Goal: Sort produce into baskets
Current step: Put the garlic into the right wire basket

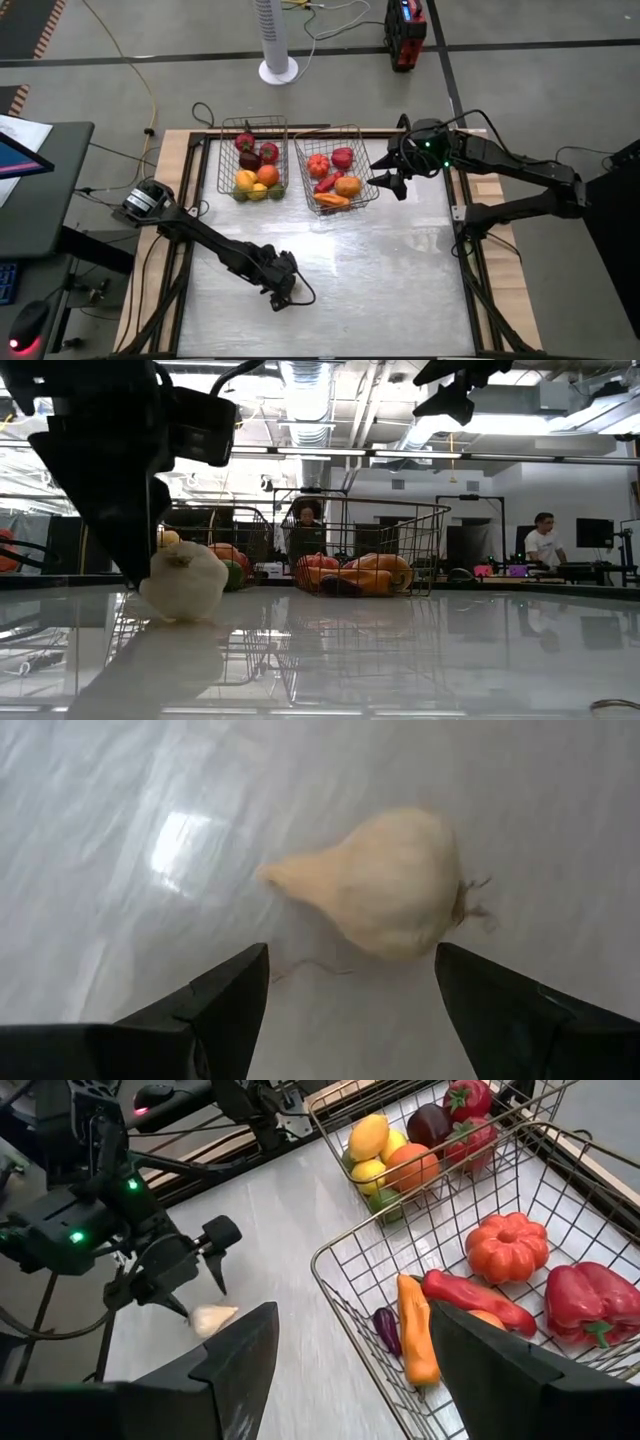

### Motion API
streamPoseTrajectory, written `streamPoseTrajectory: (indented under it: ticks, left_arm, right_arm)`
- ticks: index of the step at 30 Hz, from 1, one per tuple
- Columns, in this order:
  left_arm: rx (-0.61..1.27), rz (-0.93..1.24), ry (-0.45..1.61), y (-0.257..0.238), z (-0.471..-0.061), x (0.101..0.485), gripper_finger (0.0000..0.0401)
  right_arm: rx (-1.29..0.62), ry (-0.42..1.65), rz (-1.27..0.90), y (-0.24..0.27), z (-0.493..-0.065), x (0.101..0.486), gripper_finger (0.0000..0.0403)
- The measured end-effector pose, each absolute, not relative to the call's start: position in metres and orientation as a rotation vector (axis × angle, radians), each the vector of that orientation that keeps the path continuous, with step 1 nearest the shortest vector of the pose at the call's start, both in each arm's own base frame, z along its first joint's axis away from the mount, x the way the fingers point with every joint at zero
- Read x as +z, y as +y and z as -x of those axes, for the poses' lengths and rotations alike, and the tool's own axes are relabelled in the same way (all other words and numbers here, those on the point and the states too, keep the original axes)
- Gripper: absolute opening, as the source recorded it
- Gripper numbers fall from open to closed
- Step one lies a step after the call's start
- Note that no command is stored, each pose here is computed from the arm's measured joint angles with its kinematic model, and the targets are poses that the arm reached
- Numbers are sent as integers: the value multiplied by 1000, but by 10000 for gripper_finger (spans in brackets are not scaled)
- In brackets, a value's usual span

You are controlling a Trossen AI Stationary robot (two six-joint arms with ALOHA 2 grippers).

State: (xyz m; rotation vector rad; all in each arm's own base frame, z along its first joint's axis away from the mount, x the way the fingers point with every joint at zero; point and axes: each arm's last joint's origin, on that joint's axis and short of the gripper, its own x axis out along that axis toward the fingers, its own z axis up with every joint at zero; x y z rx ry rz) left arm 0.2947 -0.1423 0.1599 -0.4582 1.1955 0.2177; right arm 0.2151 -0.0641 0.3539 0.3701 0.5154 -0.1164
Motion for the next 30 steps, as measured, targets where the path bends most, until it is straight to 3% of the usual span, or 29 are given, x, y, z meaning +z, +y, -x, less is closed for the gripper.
streamPoseTrajectory:
  ticks: [6, 18, 22, 30]
  left_arm:
    - [90, 424, 1186, -146, -306, 175, 272]
    - [76, 262, 1149, -139, -313, 184, 273]
    - [44, 358, 1205, -136, -313, 183, 273]
    - [161, 592, 1174, -138, -316, 185, 273]
  right_arm:
    - [-120, 515, -387, -64, -215, 354, 285]
    - [-124, 508, -410, -64, -216, 354, 285]
    - [-124, 507, -411, -64, -216, 354, 285]
    - [-123, 487, -407, -64, -217, 356, 285]
